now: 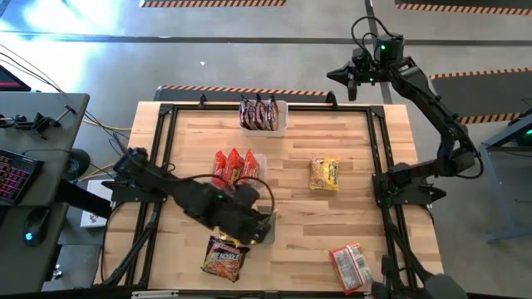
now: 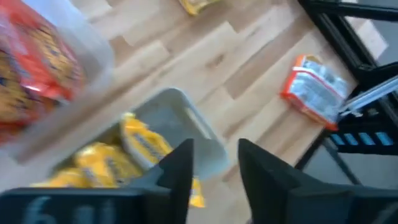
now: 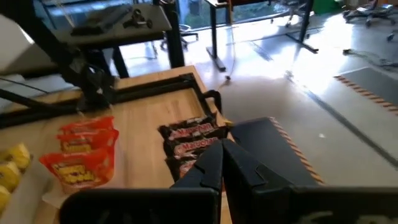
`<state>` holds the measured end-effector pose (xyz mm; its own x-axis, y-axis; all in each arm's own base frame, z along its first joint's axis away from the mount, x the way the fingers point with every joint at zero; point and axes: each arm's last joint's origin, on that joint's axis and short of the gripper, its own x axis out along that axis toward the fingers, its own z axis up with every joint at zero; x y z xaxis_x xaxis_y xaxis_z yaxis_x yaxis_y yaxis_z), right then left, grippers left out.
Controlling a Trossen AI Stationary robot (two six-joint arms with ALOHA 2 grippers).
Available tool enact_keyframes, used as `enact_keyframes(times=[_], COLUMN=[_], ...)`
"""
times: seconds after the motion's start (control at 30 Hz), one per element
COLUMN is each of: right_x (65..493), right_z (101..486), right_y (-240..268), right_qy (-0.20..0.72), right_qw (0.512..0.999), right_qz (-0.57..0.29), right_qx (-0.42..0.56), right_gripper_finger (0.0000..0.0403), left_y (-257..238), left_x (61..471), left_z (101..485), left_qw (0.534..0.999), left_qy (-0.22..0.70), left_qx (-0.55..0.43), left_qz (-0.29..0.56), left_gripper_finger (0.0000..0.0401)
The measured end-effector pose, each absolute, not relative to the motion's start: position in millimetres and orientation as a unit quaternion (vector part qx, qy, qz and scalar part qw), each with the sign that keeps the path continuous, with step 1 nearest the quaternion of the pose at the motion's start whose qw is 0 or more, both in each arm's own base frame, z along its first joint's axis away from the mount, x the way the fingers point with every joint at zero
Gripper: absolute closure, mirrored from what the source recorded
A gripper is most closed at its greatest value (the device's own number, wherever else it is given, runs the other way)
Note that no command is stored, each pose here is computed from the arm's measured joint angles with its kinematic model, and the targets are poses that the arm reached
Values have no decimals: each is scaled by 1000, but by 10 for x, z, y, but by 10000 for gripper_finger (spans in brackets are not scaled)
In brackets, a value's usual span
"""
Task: Sort Maruchan noodles
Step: Put the black noodle pack into the white bin
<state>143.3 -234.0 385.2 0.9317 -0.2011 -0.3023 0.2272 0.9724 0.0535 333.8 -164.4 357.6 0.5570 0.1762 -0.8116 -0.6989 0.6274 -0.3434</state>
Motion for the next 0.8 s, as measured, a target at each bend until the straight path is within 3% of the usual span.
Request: enact_keyframes(times=[0.27,0.5,0.8], right_x=[1586,1856,2107], right_z=[3938,3920,3963], right_y=[-2039,-1835,-1437], right_qy=[164,191,203], right_qw=[981,971,961], right_qz=[-97,-131,-172], right_qx=[37,57,79], right_gripper_finger=[403,403,403], left_y=[-1480,-1511,-1878], left_x=[2913,2337,1675], left_z=[3385,3084,2761], left_qw=[848,855,788], left_qy=[340,291,421], left_qx=[-341,-418,-447], left_qz=[221,95,-30], left_gripper_finger=[391,398,400])
